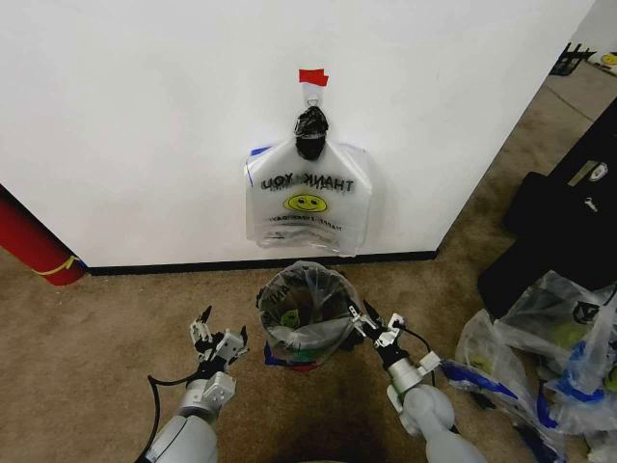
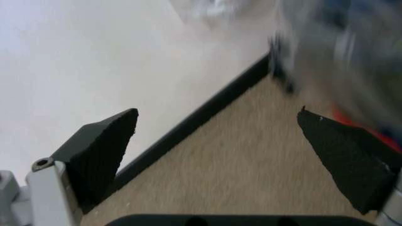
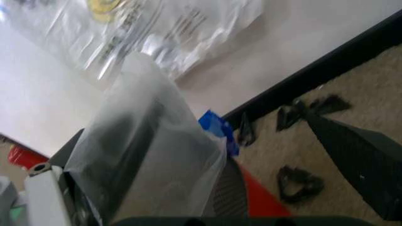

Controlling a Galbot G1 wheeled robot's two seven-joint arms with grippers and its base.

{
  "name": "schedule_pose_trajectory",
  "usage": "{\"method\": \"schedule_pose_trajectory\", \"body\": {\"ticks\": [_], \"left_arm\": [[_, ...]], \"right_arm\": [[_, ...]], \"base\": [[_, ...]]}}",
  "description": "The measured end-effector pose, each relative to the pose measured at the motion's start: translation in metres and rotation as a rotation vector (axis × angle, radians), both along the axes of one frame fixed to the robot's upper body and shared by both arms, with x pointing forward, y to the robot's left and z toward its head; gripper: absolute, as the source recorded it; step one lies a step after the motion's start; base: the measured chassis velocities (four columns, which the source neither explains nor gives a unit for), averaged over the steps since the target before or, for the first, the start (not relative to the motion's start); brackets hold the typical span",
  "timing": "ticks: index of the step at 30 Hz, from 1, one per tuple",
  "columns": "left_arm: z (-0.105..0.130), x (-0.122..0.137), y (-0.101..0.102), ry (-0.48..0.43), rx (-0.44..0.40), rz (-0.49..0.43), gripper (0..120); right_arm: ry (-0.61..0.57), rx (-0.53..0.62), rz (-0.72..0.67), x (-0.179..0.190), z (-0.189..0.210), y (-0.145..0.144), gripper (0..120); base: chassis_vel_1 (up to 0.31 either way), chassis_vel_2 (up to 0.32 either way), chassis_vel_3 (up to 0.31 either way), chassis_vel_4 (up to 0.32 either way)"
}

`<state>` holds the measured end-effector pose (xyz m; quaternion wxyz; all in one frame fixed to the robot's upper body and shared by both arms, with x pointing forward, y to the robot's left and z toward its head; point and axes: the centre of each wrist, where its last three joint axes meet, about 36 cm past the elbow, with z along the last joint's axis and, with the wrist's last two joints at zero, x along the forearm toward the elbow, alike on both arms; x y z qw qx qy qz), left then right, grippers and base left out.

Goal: Pick up the garbage bag from the wall and place it over the trash bin.

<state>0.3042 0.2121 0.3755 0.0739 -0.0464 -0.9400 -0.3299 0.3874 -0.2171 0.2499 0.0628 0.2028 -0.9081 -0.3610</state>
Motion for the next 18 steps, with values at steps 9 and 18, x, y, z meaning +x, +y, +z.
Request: {"method": "schedule_pose_trajectory", "body": {"ticks": [9,18], "left_arm": [[0.030,0.003,-0.012,-0.111,-0.128,-0.062,100],[0.029,-0.020,-0.049,-0.014,-0.523,-0.246,100]], "right_arm": [[-0.123,0.065,0.097,0.000,0.000,0.010,100],[-0.125,0.042,0.117,-0.002,-0.011,0.002,100]], "base": [[0.000,0.000,0.000,0.000],[0.000,0.000,0.000,0.000]]}}
